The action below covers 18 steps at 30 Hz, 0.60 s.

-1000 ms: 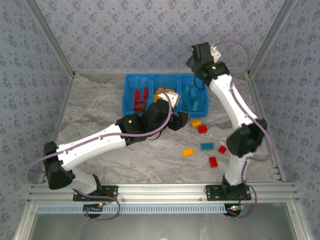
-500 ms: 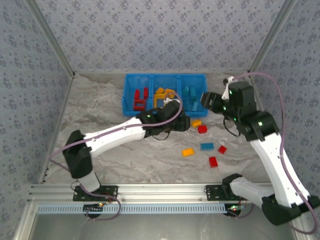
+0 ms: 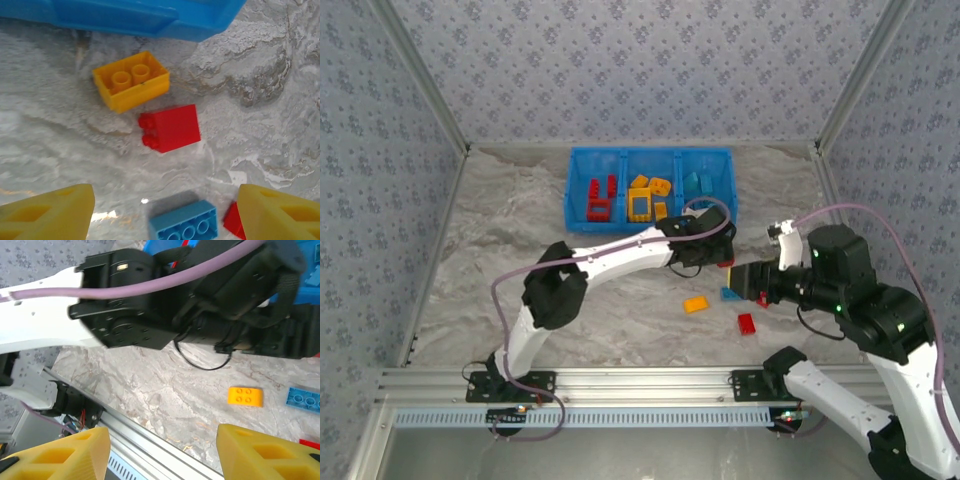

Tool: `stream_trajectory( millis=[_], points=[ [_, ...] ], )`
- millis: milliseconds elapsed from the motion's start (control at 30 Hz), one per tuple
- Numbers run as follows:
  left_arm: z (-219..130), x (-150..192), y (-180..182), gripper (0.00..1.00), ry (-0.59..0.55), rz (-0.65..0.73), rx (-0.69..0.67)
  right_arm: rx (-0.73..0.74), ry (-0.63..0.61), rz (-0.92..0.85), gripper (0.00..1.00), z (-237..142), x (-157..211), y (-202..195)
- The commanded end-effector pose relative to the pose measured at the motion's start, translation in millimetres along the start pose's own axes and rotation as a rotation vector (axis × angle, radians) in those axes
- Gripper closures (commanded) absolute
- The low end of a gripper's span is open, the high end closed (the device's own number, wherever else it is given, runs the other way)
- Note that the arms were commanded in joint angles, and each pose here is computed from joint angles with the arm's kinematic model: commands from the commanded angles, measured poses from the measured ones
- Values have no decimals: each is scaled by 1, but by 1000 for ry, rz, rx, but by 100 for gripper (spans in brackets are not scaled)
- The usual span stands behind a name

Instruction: Sort the legos into containers by color

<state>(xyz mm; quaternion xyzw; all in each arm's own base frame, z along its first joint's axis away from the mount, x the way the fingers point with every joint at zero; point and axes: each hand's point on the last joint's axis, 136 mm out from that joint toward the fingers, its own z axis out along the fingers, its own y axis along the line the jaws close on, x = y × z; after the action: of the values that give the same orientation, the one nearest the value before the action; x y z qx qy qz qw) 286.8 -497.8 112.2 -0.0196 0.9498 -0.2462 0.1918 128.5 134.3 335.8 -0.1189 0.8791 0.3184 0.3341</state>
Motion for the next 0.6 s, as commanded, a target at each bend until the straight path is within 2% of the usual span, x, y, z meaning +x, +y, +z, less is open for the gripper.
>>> stream_trajectory(
  millis=[0, 367, 567],
  points=[
    [6, 2, -14, 22, 27, -54, -1, -6, 41, 0, 39, -1, 14, -1],
    [42, 10, -2, 21, 61, -77, -139, -21, 14, -3, 39, 1, 9, 1],
    [56, 11, -6, 21, 57, -81, -116, -45, -7, -17, 38, -2, 10, 4]
  ],
)
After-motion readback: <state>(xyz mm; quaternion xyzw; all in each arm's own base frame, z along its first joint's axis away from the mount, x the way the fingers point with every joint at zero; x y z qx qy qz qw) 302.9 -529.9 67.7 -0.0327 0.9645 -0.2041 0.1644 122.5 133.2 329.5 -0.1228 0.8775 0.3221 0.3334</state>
